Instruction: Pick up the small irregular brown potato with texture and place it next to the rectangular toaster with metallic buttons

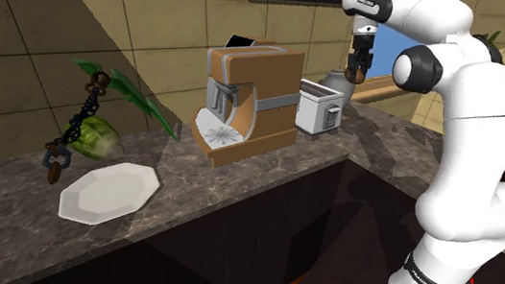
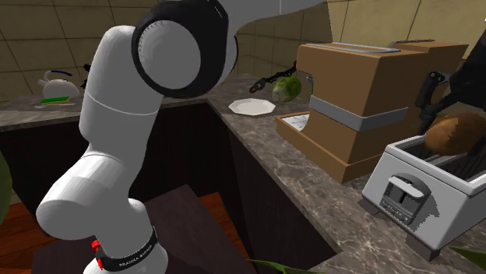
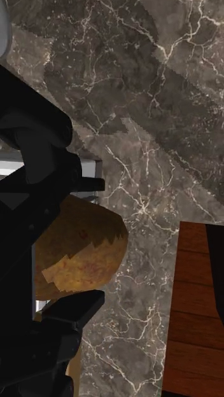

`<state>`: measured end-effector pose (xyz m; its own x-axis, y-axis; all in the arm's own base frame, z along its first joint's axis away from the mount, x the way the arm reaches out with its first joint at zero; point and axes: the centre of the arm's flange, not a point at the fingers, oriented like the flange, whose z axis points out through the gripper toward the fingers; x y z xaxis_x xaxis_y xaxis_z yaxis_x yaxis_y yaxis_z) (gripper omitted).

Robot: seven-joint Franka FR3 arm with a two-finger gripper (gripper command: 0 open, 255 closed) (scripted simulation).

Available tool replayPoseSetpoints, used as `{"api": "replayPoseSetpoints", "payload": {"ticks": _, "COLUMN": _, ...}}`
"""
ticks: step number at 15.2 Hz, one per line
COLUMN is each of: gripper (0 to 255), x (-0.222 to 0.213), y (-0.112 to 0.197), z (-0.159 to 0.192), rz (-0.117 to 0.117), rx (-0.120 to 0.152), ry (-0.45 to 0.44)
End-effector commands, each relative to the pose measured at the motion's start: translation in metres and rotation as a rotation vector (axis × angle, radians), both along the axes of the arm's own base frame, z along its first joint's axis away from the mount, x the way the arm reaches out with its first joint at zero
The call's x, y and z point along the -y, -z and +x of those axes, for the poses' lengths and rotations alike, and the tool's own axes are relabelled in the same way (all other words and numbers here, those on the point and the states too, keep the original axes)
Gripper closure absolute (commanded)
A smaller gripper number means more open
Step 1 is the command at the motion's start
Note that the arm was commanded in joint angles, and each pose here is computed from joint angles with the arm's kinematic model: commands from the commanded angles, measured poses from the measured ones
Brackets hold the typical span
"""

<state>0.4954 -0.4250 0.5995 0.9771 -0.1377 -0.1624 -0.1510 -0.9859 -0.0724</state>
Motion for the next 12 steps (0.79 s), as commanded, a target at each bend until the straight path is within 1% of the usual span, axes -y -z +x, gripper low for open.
{"api": "replayPoseSetpoints", "payload": {"ticks": 1, "gripper": 255, "x": 0.026, "y": 0.001, "z": -0.006, "rz": 0.000, "rx": 0.000, "ry": -0.002}}
{"api": "replayPoseSetpoints", "payload": {"ticks": 2, "gripper": 255, "x": 0.042, "y": 0.001, "z": -0.009, "rz": 0.000, "rx": 0.000, "ry": -0.002}}
{"api": "replayPoseSetpoints", "payload": {"ticks": 12, "gripper": 255, "x": 0.042, "y": 0.053, "z": -0.009, "rz": 0.000, "rx": 0.000, "ry": -0.002}}
